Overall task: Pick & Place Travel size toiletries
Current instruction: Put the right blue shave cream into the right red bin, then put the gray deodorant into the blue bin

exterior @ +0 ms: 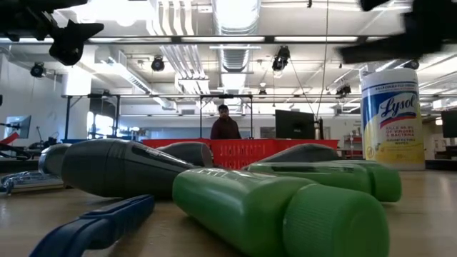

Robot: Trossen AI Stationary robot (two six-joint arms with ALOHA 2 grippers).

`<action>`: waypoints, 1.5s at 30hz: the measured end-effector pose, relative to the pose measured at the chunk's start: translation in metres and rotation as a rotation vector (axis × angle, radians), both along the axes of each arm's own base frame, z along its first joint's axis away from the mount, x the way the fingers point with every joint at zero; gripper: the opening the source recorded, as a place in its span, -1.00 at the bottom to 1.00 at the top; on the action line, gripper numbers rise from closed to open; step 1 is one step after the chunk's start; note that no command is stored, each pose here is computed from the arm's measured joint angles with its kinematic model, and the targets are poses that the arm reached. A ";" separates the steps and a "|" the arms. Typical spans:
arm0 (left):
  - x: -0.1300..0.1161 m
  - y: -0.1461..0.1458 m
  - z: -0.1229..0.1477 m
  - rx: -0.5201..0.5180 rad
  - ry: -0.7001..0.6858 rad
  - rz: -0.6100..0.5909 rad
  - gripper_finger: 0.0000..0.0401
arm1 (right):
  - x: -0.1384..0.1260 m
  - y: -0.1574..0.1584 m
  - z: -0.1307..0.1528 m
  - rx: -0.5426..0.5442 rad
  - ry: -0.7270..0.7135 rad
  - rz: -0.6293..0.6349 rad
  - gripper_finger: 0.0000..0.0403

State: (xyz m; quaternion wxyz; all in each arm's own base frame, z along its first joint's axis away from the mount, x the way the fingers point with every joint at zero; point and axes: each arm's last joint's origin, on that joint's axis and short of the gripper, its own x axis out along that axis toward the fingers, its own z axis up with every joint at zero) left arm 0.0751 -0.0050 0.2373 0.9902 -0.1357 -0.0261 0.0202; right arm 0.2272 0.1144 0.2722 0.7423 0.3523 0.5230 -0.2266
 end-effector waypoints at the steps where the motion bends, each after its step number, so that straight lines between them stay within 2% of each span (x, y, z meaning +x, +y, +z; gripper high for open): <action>1: 0.000 0.000 0.000 -0.001 0.000 0.000 0.29 | -0.001 -0.015 0.004 -0.001 -0.042 -0.108 -0.42; 3: 0.000 0.000 0.000 -0.012 -0.001 -0.001 0.29 | 0.002 -0.046 0.003 -0.010 -0.107 -0.284 -0.39; 5: 0.000 0.000 0.000 -0.045 -0.005 -0.002 0.29 | 0.010 -0.075 -0.006 -0.022 -0.177 -0.400 -0.39; 8: 0.000 0.000 0.002 -0.113 -0.024 -0.006 0.29 | 0.023 -0.117 -0.023 -0.008 -0.260 -0.486 -0.41; 12: 0.000 0.000 0.002 -0.227 -0.028 -0.013 0.29 | 0.034 -0.152 -0.052 0.071 -0.248 -0.523 -0.39; 15: 0.000 0.000 0.002 -0.397 -0.037 -0.016 0.29 | 0.038 -0.160 -0.068 0.153 -0.185 -0.497 -0.32; 18: 0.000 0.001 0.002 -0.534 -0.051 0.009 0.29 | 0.043 -0.162 -0.078 0.147 -0.139 -0.483 -0.25; 26: -0.001 0.004 0.002 -0.553 -0.081 0.102 0.29 | 0.068 -0.168 -0.069 0.061 -0.133 -0.441 0.00; 36: 0.002 0.004 0.002 -0.633 -0.087 0.112 0.29 | 0.073 -0.159 -0.016 -0.155 -0.019 -0.243 0.43; 40: 0.013 -0.001 -0.003 -0.601 0.027 0.019 0.28 | 0.071 -0.152 -0.002 -0.196 0.037 -0.142 0.55; 45: 0.036 -0.011 -0.023 -0.596 0.381 -0.106 0.18 | 0.061 -0.142 0.001 -0.213 0.158 -0.039 0.64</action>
